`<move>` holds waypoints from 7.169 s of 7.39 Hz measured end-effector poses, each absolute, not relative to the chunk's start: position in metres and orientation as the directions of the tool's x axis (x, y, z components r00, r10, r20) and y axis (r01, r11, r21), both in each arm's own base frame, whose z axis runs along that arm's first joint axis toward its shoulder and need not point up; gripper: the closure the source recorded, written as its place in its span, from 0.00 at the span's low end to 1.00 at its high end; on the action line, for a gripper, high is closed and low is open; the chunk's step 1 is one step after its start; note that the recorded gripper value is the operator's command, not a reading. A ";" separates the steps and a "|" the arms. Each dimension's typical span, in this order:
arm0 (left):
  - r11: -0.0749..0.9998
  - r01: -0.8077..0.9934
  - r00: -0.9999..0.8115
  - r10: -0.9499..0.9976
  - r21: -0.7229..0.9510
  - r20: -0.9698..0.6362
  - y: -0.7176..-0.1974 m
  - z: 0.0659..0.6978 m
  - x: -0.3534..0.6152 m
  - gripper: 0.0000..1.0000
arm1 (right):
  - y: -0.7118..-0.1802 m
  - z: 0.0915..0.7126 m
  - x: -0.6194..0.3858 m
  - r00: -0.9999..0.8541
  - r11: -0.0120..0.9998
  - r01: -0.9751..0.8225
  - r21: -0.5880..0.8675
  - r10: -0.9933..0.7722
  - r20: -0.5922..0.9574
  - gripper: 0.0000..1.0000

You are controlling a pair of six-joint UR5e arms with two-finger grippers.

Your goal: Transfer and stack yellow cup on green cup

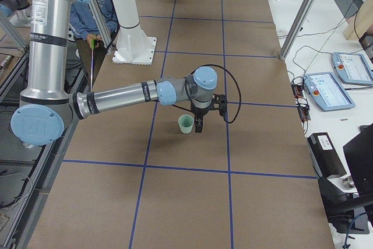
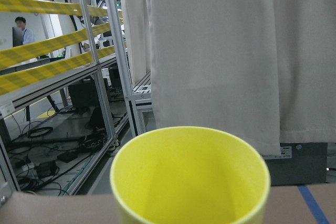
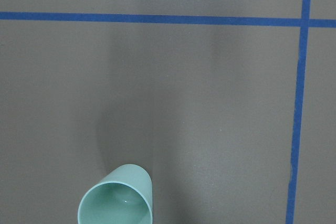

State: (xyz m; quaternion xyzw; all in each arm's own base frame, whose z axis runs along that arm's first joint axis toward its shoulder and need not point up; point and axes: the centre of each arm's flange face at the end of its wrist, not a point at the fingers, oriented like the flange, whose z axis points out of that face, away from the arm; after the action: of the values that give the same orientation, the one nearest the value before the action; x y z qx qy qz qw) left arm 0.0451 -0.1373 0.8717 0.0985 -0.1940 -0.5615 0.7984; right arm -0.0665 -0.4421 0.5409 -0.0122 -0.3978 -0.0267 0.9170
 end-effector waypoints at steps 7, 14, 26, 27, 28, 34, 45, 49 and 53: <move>0.540 0.651 0.701 -0.698 0.533 -0.149 -0.360 0.730 0.116 1.00 | -0.450 0.527 -0.087 0.609 0.993 0.102 0.053 -0.105 0.786 0.00; 0.472 0.410 0.789 0.246 0.781 -0.563 -0.500 0.428 0.284 1.00 | -0.506 0.429 -0.143 0.553 0.986 0.088 0.143 -0.168 0.816 0.00; 0.171 0.244 0.190 0.957 0.955 -0.220 -0.387 0.212 0.578 1.00 | -0.457 0.227 -0.325 0.370 0.985 0.143 0.099 -0.146 0.917 0.00; 0.181 0.297 0.145 0.962 0.938 -0.231 -0.380 0.207 0.574 1.00 | -0.450 0.224 -0.336 0.357 0.984 0.148 0.101 -0.149 0.922 0.00; 0.189 0.324 0.109 0.966 0.927 -0.235 -0.372 0.204 0.574 1.00 | -0.444 0.222 -0.344 0.348 0.982 0.153 0.107 -0.155 0.925 0.00; 0.166 0.350 0.064 0.978 0.922 -0.200 -0.350 0.184 0.586 1.00 | -0.423 0.219 -0.376 0.337 0.974 0.200 0.107 -0.171 0.926 0.01; 0.133 0.312 0.102 0.980 0.941 -0.173 -0.360 0.177 0.592 1.00 | -0.402 0.229 -0.405 0.370 0.970 0.214 0.113 -0.188 0.910 0.71; 0.136 0.307 0.105 0.979 0.942 -0.175 -0.360 0.179 0.594 0.89 | -0.402 0.231 -0.405 0.375 0.971 0.211 0.111 -0.185 0.908 1.00; 0.153 0.363 0.196 0.952 0.919 -0.235 -0.335 0.177 0.607 0.75 | -0.401 0.216 -0.385 0.357 0.982 0.171 0.082 -0.140 0.924 1.00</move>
State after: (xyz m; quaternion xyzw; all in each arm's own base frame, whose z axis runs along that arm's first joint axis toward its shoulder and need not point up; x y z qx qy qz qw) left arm 0.6070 -0.3348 0.1765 0.5828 0.5639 0.2898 0.5083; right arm -0.3847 -0.4008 0.2162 -0.0141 -0.5591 -0.0945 0.8236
